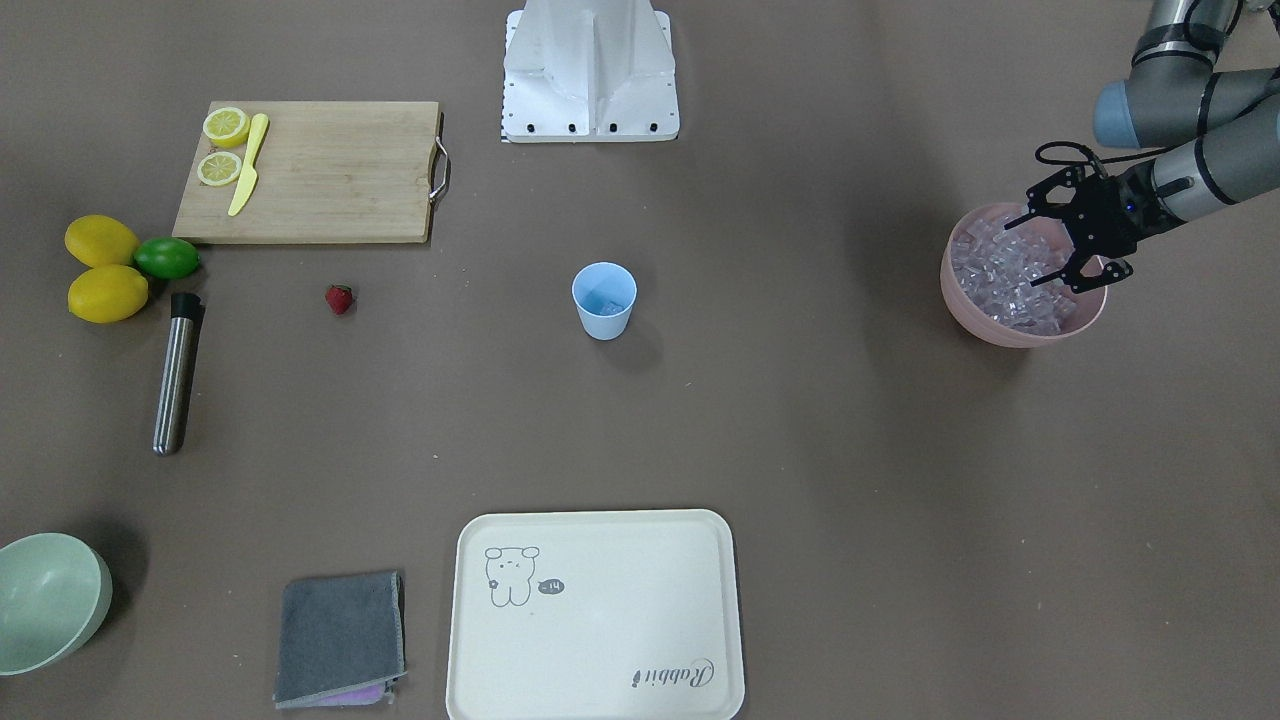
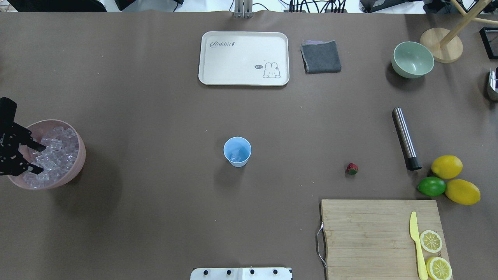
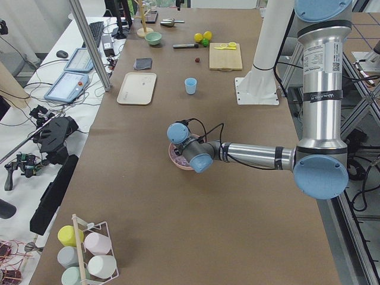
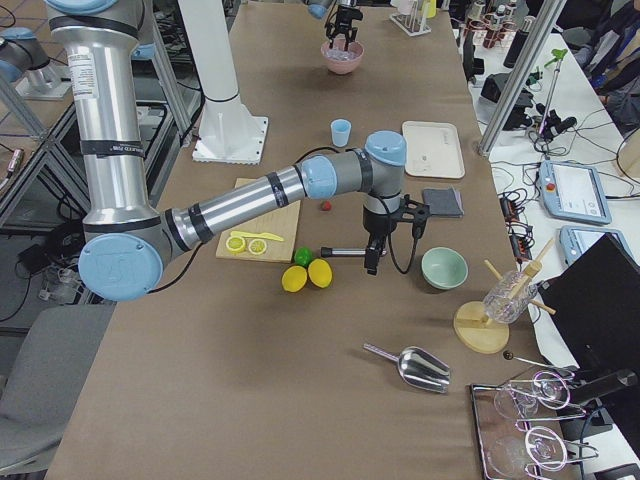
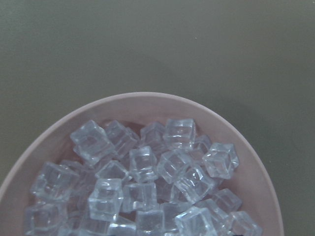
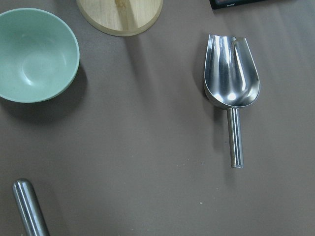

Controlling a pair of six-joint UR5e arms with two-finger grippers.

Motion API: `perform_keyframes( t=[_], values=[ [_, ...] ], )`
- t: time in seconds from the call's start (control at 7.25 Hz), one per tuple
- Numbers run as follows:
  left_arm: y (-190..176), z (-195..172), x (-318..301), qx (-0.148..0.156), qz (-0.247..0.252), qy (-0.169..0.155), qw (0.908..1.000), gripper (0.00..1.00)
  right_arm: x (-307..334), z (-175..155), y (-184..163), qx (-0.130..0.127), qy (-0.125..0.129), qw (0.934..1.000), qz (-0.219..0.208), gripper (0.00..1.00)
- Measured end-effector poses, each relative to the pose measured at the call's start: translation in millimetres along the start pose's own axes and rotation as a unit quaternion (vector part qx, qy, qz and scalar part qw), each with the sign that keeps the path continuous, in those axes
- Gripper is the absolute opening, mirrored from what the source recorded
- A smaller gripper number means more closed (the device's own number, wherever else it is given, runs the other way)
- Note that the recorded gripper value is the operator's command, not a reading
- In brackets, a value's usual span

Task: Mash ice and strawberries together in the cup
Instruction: 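Lower the left gripper into the bowl and grasp another ice cube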

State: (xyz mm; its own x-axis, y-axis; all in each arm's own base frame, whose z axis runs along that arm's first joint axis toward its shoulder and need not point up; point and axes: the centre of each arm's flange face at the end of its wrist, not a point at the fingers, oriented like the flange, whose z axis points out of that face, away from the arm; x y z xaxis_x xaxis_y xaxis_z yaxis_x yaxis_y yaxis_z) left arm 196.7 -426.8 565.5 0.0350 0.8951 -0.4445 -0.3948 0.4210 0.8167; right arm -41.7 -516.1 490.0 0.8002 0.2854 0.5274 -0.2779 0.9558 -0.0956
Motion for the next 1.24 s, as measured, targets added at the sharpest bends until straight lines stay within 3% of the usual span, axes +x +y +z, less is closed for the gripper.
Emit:
perform_keyframes(
  t=[0.14,0.41,0.69,0.83,1.24],
  values=[
    [1.6,3.5,1.6,-0.002,0.001,0.003,1.0000,0.71,-0.1,0.3,-1.5,0.002,0.003,1.0000,0.000,1.00],
    [2.1,6.7,2.7,-0.004,0.002,0.005,1.0000,0.51,-0.7,-0.2,-2.5,0.003,0.004,1.0000,0.000,1.00],
    [0.2,10.2,3.1,-0.007,0.005,0.003,1.0000,0.24,-0.8,-0.7,-2.3,0.004,0.004,1.0000,0.000,1.00],
    [0.1,11.8,3.1,-0.008,0.005,0.003,1.0000,0.03,-0.8,-1.0,-2.1,0.004,0.004,1.0000,0.000,1.00],
    [-10.5,13.6,0.2,-0.007,0.004,0.005,1.0000,0.00,-1.6,-2.2,-1.9,0.005,0.003,1.0000,0.001,1.00]
  ],
)
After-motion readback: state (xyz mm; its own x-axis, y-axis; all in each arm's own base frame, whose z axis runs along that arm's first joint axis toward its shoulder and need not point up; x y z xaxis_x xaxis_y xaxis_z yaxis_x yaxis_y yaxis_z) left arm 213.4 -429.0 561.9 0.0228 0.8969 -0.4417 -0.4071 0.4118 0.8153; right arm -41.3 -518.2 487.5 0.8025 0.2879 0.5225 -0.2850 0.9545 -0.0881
